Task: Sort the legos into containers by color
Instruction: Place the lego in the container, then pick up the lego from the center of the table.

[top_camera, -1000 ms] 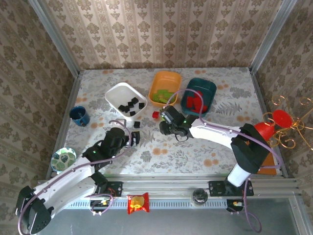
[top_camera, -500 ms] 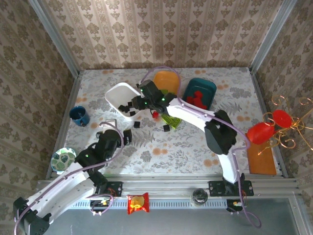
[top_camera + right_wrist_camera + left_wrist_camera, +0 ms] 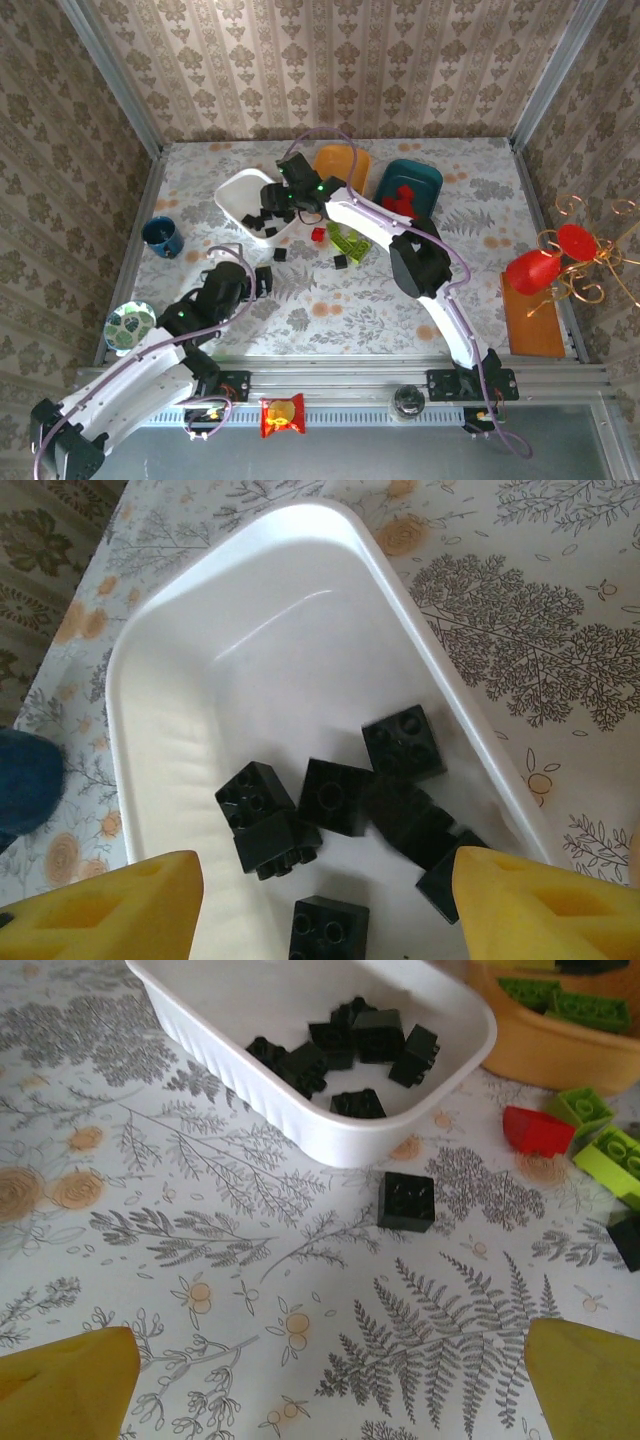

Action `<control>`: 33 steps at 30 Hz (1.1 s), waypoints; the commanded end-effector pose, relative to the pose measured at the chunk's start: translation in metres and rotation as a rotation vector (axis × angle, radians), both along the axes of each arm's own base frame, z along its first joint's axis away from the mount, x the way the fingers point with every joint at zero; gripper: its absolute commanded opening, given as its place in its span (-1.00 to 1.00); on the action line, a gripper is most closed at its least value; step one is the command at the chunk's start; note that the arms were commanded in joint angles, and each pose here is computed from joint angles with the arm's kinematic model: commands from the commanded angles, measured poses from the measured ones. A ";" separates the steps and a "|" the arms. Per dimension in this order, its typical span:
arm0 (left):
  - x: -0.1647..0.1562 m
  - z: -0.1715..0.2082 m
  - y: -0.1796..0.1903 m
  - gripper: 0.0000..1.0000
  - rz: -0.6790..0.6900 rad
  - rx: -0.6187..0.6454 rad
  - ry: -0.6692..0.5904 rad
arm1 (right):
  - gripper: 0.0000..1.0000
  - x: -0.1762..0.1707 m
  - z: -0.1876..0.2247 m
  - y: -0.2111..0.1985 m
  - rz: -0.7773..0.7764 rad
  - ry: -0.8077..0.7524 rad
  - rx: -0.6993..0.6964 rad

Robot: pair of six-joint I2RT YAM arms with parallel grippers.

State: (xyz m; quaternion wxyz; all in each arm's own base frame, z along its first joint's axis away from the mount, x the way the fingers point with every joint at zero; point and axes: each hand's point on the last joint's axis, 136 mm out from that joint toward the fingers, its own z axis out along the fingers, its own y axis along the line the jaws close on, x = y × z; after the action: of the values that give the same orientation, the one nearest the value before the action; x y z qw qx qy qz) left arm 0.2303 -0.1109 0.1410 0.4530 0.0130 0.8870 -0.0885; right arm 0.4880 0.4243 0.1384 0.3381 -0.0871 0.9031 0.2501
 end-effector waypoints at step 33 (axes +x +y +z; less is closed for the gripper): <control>0.113 -0.063 -0.172 0.43 -0.382 0.054 0.262 | 0.39 -0.176 0.047 -0.238 -0.330 -0.103 -0.013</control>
State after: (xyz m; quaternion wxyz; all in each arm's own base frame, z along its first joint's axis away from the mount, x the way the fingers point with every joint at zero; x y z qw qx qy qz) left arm 0.3235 -0.2824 0.0762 0.2916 0.1786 0.9253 -0.1640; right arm 0.3170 0.2005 0.1846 0.4119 0.0245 0.8903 0.1927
